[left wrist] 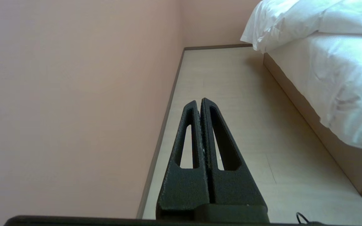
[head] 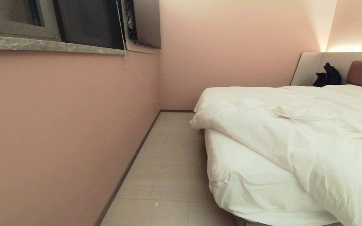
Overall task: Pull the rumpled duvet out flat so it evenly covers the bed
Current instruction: Hold the folded corner of the quilt
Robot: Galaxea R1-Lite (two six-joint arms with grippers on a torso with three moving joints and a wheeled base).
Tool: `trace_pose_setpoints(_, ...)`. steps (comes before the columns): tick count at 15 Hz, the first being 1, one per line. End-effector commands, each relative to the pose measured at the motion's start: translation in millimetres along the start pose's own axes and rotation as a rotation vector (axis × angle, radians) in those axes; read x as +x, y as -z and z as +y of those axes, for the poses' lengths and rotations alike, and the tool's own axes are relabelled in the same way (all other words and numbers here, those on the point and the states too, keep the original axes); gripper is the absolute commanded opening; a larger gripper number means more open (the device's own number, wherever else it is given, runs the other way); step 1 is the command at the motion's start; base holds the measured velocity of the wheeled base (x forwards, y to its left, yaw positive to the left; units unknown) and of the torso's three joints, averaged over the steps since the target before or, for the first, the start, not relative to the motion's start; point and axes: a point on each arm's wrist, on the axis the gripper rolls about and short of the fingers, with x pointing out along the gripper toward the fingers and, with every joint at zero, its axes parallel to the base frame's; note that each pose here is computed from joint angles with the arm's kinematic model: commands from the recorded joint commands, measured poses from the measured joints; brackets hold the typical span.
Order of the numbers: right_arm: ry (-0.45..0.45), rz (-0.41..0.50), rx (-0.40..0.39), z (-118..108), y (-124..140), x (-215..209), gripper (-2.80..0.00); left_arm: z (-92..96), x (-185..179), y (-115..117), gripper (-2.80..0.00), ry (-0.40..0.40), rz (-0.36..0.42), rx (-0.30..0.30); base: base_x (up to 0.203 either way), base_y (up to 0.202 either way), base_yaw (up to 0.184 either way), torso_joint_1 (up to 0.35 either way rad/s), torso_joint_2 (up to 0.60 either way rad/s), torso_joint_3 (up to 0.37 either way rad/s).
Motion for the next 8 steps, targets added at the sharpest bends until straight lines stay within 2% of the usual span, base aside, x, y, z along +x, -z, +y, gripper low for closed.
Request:
trace_pose_setpoints(1, 0.000, 0.000, 0.000, 0.0, 0.1, 0.0, -2.80, 0.0, 0.1, 0.0, -2.80, 0.000, 0.001, 0.001, 0.198, 0.000, 0.002, 0.002, 0.00, 0.002)
trace_pose_setpoints(8, 0.000, 0.000, 0.001, 0.0, 0.1, 0.0, -2.80, 0.0, 0.1, -0.2, -2.80, 0.000, -0.001, -0.004, 0.197, 0.000, 0.001, 0.002, 0.00, 0.002)
